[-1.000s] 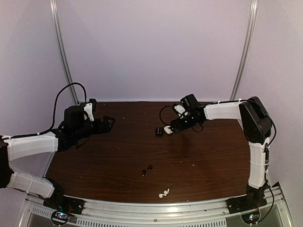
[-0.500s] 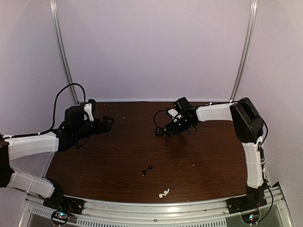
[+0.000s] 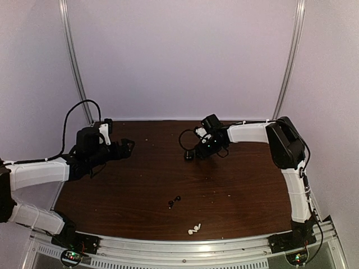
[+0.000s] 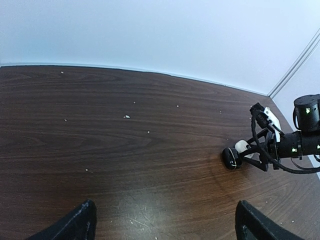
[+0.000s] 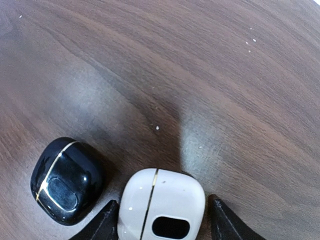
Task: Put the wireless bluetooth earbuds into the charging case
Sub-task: Pick up the charging case from the center of the board, then pass from the right arm to the left
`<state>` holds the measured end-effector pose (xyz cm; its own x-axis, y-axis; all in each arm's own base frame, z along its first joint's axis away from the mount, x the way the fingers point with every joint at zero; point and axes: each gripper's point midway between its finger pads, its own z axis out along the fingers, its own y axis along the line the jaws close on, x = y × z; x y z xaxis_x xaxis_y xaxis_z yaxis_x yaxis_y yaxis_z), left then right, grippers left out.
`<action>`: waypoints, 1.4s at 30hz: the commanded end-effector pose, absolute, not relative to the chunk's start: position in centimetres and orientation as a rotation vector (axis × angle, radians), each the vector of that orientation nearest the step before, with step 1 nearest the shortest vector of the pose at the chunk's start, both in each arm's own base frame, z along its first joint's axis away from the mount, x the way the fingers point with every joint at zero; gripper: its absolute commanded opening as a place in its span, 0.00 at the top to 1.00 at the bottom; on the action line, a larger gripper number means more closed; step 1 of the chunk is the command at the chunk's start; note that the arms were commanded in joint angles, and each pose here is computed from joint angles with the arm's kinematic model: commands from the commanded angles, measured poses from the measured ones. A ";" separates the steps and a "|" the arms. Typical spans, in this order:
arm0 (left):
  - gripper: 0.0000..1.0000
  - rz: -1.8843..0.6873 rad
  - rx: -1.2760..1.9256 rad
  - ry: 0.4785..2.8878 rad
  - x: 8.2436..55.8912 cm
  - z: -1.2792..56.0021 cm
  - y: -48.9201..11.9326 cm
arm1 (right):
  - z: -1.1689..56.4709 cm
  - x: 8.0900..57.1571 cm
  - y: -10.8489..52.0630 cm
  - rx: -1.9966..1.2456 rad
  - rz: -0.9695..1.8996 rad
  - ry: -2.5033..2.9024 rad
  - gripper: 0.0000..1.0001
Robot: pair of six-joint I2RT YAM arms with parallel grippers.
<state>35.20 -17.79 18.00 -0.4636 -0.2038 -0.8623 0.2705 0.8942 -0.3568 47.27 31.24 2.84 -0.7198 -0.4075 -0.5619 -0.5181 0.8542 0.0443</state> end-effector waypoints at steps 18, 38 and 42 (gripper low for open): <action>0.02 -0.632 0.224 1.606 32.3 24.2 -20.0 | 19.4 44.2 34.6 -0.443 0.805 2.098 0.60; 0.06 -0.592 0.843 1.080 24.6 29.8 -34.1 | 31.6 28.7 40.9 -0.590 1.557 1.706 0.61; 0.08 -0.567 0.885 1.044 24.1 29.7 -35.1 | 31.4 27.5 41.8 -0.607 1.589 1.704 0.61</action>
